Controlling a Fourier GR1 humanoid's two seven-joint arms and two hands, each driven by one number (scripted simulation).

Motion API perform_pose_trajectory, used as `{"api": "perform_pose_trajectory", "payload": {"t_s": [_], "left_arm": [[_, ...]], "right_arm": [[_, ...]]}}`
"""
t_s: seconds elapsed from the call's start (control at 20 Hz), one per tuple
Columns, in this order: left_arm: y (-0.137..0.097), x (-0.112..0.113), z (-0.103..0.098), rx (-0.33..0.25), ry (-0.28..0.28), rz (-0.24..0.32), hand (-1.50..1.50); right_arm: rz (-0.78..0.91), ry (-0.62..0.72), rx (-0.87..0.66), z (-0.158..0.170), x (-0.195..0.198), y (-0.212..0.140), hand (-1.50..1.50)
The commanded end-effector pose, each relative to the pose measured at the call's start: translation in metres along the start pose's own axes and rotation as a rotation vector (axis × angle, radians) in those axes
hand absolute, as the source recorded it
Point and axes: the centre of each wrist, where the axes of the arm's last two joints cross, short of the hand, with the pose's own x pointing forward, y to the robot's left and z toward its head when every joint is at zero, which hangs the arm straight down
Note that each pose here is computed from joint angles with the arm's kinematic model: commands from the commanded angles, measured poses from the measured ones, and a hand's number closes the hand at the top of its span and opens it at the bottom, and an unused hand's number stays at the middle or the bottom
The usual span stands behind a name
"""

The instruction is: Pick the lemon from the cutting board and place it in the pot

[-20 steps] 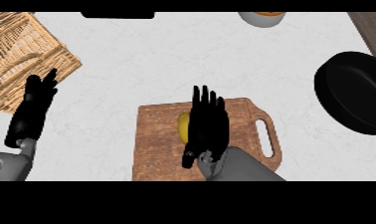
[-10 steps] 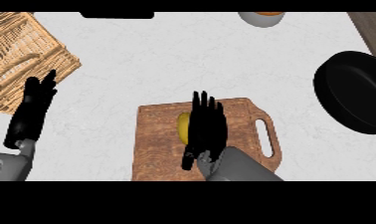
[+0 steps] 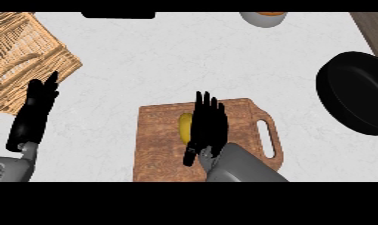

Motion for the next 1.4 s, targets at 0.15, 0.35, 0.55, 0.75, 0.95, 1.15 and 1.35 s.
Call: {"api": "perform_pose_trajectory", "payload": {"t_s": [0.15,0.35,0.55,0.75,0.95,1.15,1.35], "left_arm": [[0.016,0.001,-0.003,0.001,-0.009,0.012,0.00],[0.007,-0.003,0.001,0.008,0.014,0.001,0.00],[0.004,0.002,0.016,-0.008,-0.012,0.004,0.00],[0.007,0.002,0.005,-0.008,0.014,0.012,0.00],[0.021,-0.024,0.010,0.062,0.059,0.024,0.00],[0.033,-0.027,0.009,0.125,0.101,0.043,0.00],[0.039,-0.040,0.015,0.152,0.129,0.030,0.00]], "right_arm": [[-0.057,0.102,-0.064,-0.010,0.014,0.001,1.50],[0.051,0.077,-0.131,-0.001,0.010,0.019,1.50],[0.071,0.046,-0.203,-0.003,0.016,0.008,1.50],[0.087,0.040,-0.270,0.008,0.025,-0.005,1.50],[0.156,0.107,-0.289,-0.041,-0.119,-0.046,1.50],[0.208,0.214,-0.333,-0.061,-0.206,-0.085,1.50],[0.235,0.203,-0.513,-0.052,-0.268,-0.160,1.50]]}}
